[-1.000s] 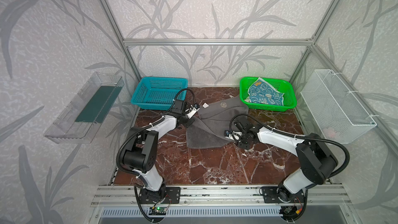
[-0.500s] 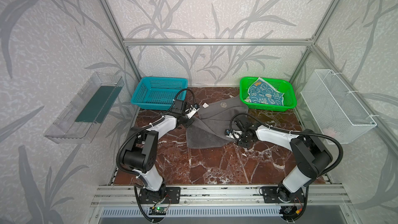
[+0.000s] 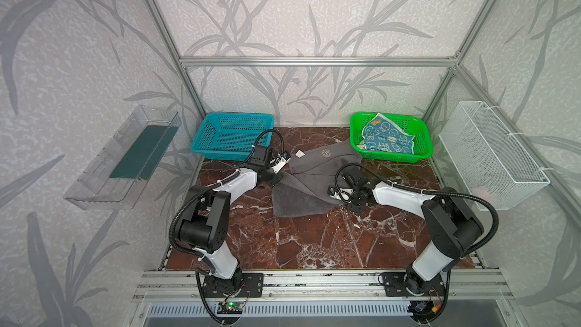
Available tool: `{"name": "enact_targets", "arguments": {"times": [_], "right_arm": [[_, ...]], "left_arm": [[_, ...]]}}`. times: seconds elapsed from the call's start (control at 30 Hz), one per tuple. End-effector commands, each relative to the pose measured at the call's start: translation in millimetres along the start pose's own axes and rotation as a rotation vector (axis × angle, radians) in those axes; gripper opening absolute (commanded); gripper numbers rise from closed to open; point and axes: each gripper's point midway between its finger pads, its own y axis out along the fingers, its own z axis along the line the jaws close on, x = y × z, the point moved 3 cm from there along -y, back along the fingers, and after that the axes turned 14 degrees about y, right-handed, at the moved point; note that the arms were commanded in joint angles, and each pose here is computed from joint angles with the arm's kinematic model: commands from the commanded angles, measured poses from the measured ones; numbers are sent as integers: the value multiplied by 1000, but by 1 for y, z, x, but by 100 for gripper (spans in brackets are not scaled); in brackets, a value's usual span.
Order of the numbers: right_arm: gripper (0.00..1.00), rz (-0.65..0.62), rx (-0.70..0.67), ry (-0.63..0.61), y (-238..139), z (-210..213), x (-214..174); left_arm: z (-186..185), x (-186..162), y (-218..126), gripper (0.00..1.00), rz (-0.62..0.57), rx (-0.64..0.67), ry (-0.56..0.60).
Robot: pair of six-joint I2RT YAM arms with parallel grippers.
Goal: Fold and stack the towels
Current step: 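Lift the towel's far edge high with both grippers so it hangs down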
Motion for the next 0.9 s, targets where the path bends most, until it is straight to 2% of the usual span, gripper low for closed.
{"name": "enact_targets", "arguments": {"times": [0.0, 0.1, 0.27, 0.4, 0.47, 0.63, 0.87], "right_arm": [[0, -212, -18, 87, -54, -23, 25], [0, -351, -30, 135, -99, -38, 36], [0, -481, -98, 182, -168, -64, 42], [0, -608, -154, 260, -232, -87, 53], [0, -689, -147, 259, -265, -89, 60], [0, -890, -62, 182, -352, -64, 66], [0, -1161, -49, 42, -468, -15, 35]], "left_arm": [[21, 25, -36, 0, -100, 76, -23], [33, 41, -66, 0, -174, 137, -29], [51, 72, -130, 0, -331, 251, 0], [64, 99, -201, 0, -483, 363, 25], [67, 112, -243, 0, -557, 412, 60], [64, 139, -351, 0, -750, 524, 148], [28, 151, -489, 0, -1025, 627, 288]]}}
